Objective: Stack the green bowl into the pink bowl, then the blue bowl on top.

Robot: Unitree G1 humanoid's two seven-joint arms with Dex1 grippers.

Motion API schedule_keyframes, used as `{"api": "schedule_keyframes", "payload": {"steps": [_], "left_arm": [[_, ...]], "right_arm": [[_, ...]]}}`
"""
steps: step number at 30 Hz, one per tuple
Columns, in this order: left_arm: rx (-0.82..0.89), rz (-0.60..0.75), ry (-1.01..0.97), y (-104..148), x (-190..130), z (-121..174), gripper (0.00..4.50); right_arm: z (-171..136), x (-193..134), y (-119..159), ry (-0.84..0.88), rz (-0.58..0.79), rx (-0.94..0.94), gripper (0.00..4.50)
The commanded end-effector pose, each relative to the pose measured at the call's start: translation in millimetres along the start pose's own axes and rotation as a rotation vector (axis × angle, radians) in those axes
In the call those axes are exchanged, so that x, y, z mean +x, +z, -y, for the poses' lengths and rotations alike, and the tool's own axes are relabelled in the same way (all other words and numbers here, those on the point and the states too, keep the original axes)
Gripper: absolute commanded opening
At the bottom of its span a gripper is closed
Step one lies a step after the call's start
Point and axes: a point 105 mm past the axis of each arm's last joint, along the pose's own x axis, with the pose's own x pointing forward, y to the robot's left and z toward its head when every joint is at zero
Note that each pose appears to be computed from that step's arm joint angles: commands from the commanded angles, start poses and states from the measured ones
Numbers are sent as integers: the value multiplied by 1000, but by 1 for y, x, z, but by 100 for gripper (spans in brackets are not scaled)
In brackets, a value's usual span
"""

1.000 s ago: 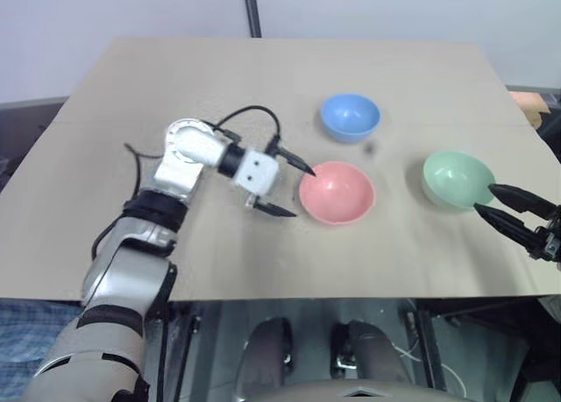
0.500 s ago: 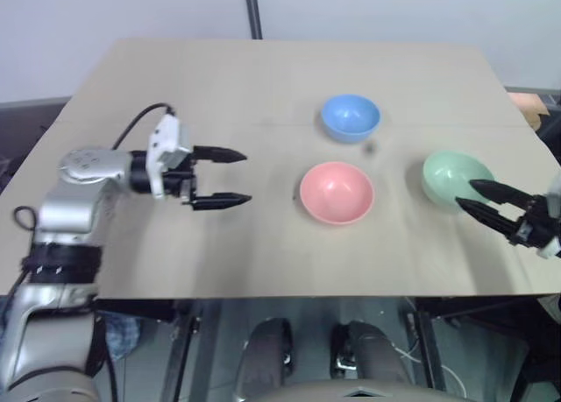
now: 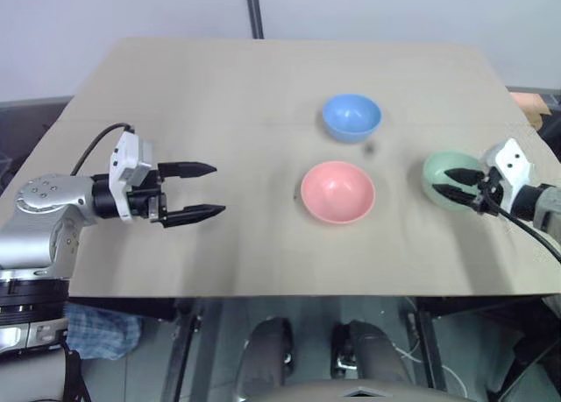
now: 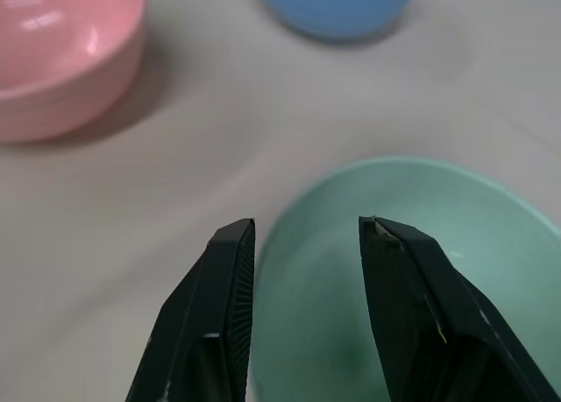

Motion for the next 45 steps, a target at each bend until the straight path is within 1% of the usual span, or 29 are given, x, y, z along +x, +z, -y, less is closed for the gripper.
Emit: {"api": "schedule_keyframes", "payload": {"steps": [1, 11, 19, 24, 27, 28, 29, 31, 33, 36, 40, 42, 45], "left_arm": [[55, 39, 0, 15, -7, -2, 442], [75, 41, -17, 14, -7, -9, 442], [86, 49, -45, 13, 0, -11, 442], [95, 47, -51, 14, 0, -14, 442], [98, 45, -55, 13, 0, -15, 442], [100, 43, -57, 13, 0, -15, 450], [100, 43, -59, 13, 0, -15, 450], [100, 40, -66, 12, 0, -15, 450], [99, 40, -69, 12, 1, -15, 450], [101, 36, -70, 11, 0, -15, 450], [98, 38, -70, 10, 0, -14, 450], [96, 33, -71, 9, 0, -14, 450], [96, 29, -77, 8, 1, -14, 450]], "right_arm": [[2, 1, 13, 5, 5, -33, 214], [4, 0, -3, -15, -102, -8, 214], [-1, 0, -29, -8, -217, -31, 214], [10, -5, -43, -67, -306, -52, 214], [11, -5, -45, -77, -314, -59, 214], [11, -5, -44, -80, -306, -57, 159], [10, -4, -44, -76, -303, -61, 138], [8, -4, -44, -69, -301, -63, 54], [7, -4, -42, -65, -295, -71, 6], [4, -4, -40, -62, -286, -74, 6], [-10, 1, -27, 5, -256, -180, 6], [-19, 7, -7, 42, -214, -263, 6], [-42, 18, 34, 121, -109, -422, 6]]}}
